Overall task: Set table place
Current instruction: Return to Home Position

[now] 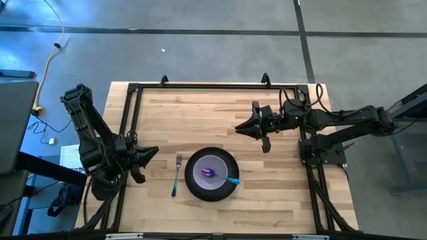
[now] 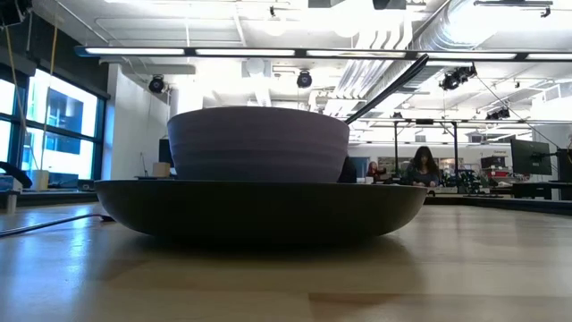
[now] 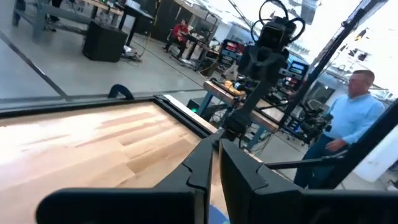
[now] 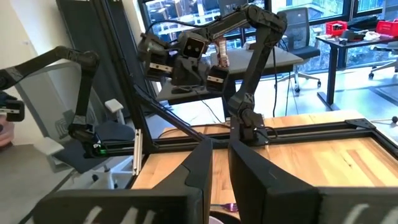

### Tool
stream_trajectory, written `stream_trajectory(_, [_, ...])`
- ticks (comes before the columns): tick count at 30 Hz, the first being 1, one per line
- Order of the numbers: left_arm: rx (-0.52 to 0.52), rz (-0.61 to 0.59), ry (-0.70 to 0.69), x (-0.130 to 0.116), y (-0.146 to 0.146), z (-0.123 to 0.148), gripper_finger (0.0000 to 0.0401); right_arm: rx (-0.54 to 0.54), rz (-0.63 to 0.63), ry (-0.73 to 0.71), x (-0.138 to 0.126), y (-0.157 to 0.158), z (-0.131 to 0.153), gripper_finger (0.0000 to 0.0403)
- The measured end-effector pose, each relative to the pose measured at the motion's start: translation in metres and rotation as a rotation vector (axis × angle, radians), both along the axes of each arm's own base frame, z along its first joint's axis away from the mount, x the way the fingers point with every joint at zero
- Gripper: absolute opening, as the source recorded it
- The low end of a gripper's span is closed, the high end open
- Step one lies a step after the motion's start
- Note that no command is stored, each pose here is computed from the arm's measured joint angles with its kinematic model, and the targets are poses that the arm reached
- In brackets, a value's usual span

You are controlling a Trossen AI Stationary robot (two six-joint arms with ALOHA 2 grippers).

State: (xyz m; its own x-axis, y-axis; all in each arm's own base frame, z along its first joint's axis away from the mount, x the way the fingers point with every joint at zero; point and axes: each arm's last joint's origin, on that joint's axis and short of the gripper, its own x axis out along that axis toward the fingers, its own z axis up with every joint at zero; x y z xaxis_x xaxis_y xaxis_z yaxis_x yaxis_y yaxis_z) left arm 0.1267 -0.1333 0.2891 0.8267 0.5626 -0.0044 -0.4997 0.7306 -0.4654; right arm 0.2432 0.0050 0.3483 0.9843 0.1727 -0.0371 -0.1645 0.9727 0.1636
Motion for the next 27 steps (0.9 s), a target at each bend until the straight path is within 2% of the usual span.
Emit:
stream_trajectory(7, [-0.036, -0.129, 0.043, 0.01, -0.014, 0.022, 0.0014, 0.01, -0.001, 0.002, 0.0, 0.0, 0.0, 0.0044])
stream_trajectory(12, [0.069, -0.298, 0.048, 0.026, -0.015, 0.047, 0.0029, 0.01, -0.002, 0.001, 0.0, 0.0, 0.0, 0.0044])
stream_trajectory(16, [0.19, -0.388, 0.046, 0.041, -0.005, 0.055, 0.0037, 0.025, -0.004, 0.0, 0.0, 0.0, 0.001, 0.0044])
stream_trajectory(22, [0.246, -0.51, 0.041, 0.065, 0.018, 0.055, 0.0038, 0.025, 0.032, -0.003, 0.0, 0.007, 0.001, 0.0044])
stream_trajectory(27, [0.298, -0.529, 0.051, 0.08, 0.042, 0.055, 0.0038, 0.026, 0.048, -0.01, -0.002, 0.011, 0.002, 0.0044])
